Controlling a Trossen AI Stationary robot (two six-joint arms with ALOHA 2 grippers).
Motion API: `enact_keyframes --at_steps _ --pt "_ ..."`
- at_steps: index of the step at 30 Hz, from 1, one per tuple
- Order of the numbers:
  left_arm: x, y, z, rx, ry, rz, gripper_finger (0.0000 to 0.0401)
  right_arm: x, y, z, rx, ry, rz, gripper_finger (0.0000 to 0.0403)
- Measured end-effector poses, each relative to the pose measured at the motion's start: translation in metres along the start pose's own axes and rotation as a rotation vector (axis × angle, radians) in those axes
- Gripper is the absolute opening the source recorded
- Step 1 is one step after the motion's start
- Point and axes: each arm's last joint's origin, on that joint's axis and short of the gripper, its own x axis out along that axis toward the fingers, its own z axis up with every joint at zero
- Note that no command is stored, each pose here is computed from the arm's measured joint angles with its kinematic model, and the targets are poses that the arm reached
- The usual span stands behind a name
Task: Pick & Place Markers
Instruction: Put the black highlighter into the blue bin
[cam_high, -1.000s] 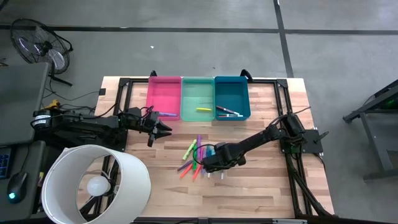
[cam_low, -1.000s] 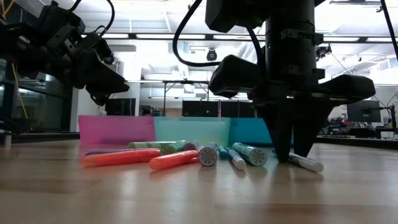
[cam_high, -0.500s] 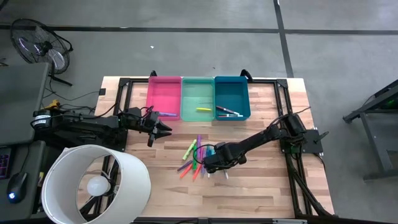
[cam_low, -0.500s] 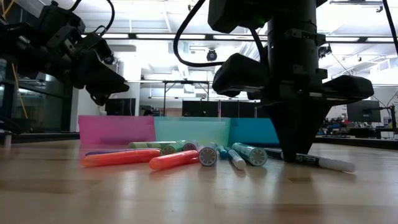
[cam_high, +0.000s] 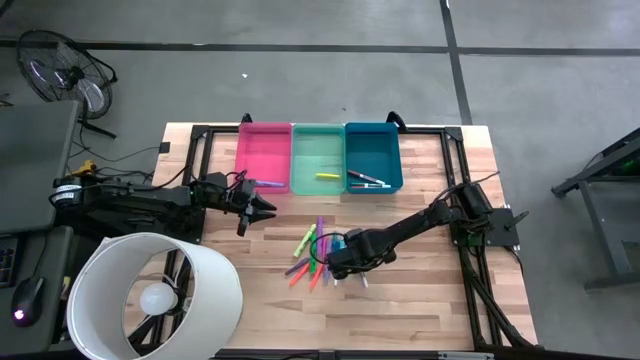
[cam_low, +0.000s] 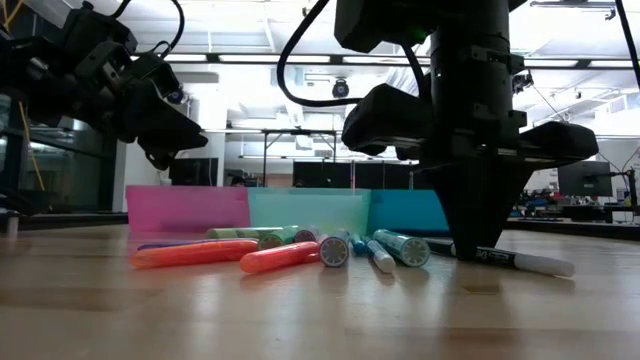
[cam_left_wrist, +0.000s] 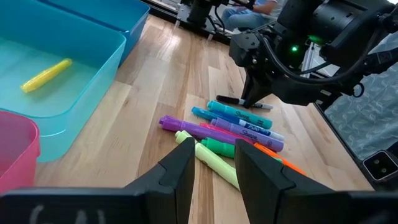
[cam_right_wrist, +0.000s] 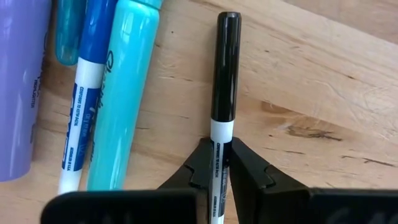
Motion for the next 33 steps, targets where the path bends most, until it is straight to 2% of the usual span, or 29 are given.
enact_keyframes --at_steps 7,9,18,25,33 --pt "0.000 0.000 0.000 0.000 0.000 0.000 0.0111 -0.017 -0.004 0.000 -0.022 -0.027 0.035 0.0024" --pt "0.000 0.000 0.000 0.000 0.000 0.000 0.0111 -0.026 -0.013 0.002 -0.017 -0.028 -0.005 0.0024" --pt "0.000 0.000 0.000 0.000 -0.001 0.001 0.0111 -0.083 -0.037 0.019 -0.062 -0.158 0.034 0.0019" --pt "0.000 0.000 0.000 0.000 -0.001 0.004 0.0111 -0.131 -0.072 0.053 -0.155 -0.237 0.017 0.0019" --pt "0.000 0.000 0.000 0.000 -0.001 0.004 0.0111 -0.170 -0.114 0.113 -0.347 -0.340 0.015 0.0019"
